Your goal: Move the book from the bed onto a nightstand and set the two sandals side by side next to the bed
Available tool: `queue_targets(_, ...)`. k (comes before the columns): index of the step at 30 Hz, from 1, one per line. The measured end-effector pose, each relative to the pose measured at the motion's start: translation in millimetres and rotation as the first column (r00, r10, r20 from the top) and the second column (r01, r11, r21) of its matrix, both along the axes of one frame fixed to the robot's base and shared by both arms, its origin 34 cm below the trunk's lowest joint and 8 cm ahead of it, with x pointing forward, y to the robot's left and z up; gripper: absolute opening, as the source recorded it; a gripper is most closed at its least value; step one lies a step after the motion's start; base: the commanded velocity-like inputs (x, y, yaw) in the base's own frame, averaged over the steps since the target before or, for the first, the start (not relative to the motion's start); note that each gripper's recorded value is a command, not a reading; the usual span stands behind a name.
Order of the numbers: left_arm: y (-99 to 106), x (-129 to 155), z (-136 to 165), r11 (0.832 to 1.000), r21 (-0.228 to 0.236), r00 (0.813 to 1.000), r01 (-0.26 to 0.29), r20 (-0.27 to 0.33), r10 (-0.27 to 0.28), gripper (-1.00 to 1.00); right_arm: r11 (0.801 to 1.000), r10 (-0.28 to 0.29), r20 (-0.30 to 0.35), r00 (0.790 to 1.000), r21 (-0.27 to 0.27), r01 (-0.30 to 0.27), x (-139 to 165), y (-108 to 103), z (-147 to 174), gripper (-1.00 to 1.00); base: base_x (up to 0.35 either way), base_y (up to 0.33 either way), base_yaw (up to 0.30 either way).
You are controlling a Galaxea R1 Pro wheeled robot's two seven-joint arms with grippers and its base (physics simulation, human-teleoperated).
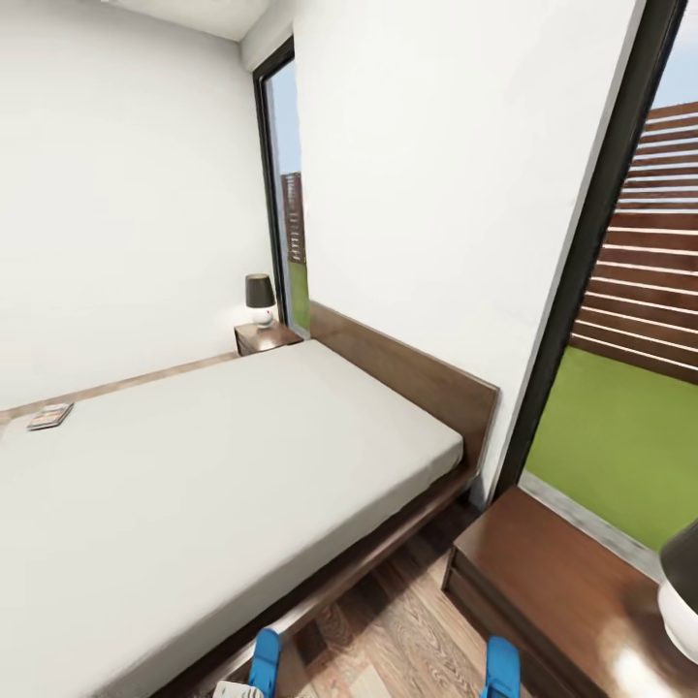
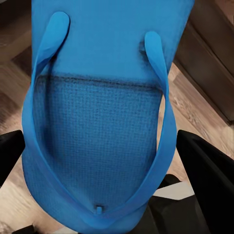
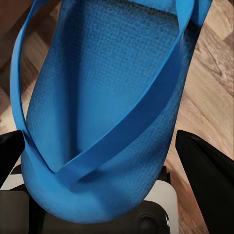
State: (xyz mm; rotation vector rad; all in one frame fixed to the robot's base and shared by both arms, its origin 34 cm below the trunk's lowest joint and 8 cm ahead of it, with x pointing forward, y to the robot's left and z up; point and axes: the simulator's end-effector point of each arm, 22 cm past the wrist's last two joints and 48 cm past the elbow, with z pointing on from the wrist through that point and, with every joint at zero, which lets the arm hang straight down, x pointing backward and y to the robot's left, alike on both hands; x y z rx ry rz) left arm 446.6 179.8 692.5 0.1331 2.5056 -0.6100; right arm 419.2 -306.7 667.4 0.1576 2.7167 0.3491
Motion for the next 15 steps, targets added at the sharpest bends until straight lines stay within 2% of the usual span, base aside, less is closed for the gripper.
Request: queue_targets(15,-0.6,-0.1,0.0,1.0,0.0,1.0,0.001,0.0,-0.001,-1.0,1.0,0.0,0.0,1.0,0.0,0.0,0.0,0.0,0.0,-1.0,0.0,0.0,0.292)
